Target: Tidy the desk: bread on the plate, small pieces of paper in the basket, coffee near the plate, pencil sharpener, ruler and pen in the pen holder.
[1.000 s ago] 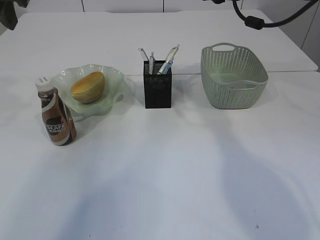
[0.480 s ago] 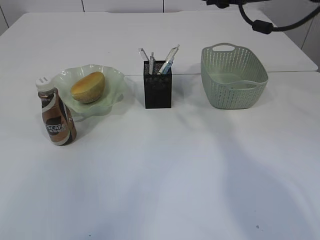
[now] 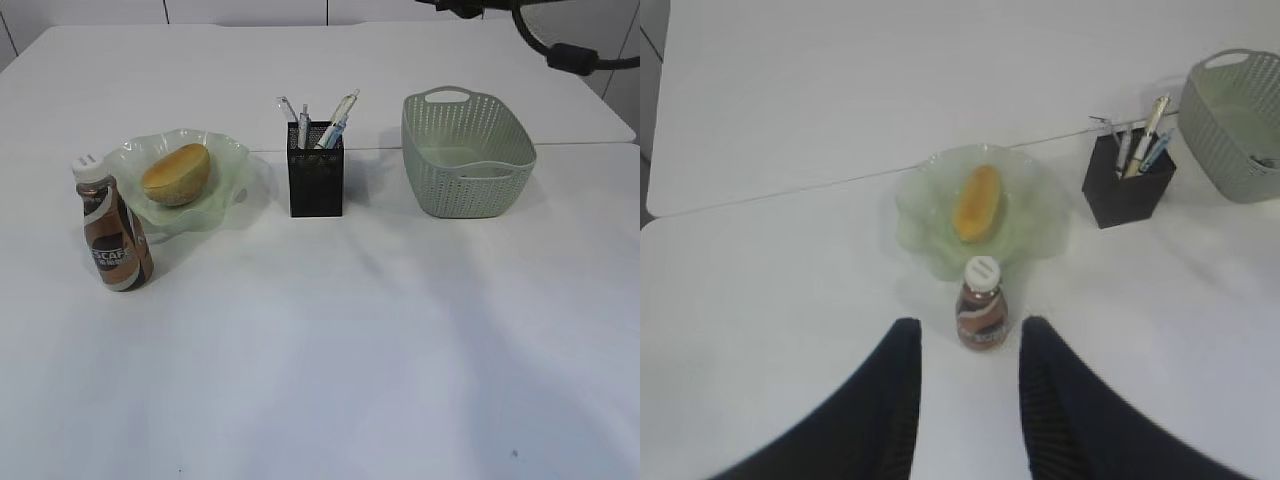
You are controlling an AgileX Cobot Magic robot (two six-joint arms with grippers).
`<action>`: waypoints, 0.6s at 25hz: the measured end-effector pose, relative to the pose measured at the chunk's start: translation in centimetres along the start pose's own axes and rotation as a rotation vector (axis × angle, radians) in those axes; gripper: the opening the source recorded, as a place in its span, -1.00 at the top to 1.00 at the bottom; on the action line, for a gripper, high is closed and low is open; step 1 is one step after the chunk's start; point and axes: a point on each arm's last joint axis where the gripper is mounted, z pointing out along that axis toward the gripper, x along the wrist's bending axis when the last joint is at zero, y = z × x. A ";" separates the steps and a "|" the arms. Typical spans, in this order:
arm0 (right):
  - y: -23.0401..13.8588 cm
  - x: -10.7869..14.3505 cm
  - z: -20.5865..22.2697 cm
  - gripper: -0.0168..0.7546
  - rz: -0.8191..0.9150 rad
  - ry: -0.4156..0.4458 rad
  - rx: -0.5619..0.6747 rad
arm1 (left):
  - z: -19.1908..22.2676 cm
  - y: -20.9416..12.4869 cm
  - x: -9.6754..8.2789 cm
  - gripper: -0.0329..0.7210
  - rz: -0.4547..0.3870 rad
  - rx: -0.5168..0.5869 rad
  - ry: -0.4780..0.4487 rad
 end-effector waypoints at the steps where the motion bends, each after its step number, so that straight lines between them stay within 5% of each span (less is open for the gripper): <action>1: 0.1 0.2 -0.5 0.24 -0.003 0.004 -0.001 | -0.4 -0.9 0.1 0.30 0.000 0.007 -0.001; 8: 1.6 1.4 -3.8 0.24 -0.022 0.019 -0.038 | -3.6 -11.0 0.9 0.30 -0.099 0.034 0.002; 15: 2.8 2.4 -5.8 0.24 -0.041 0.054 -0.074 | -2.8 -20.0 1.3 0.30 -0.127 -0.060 -0.014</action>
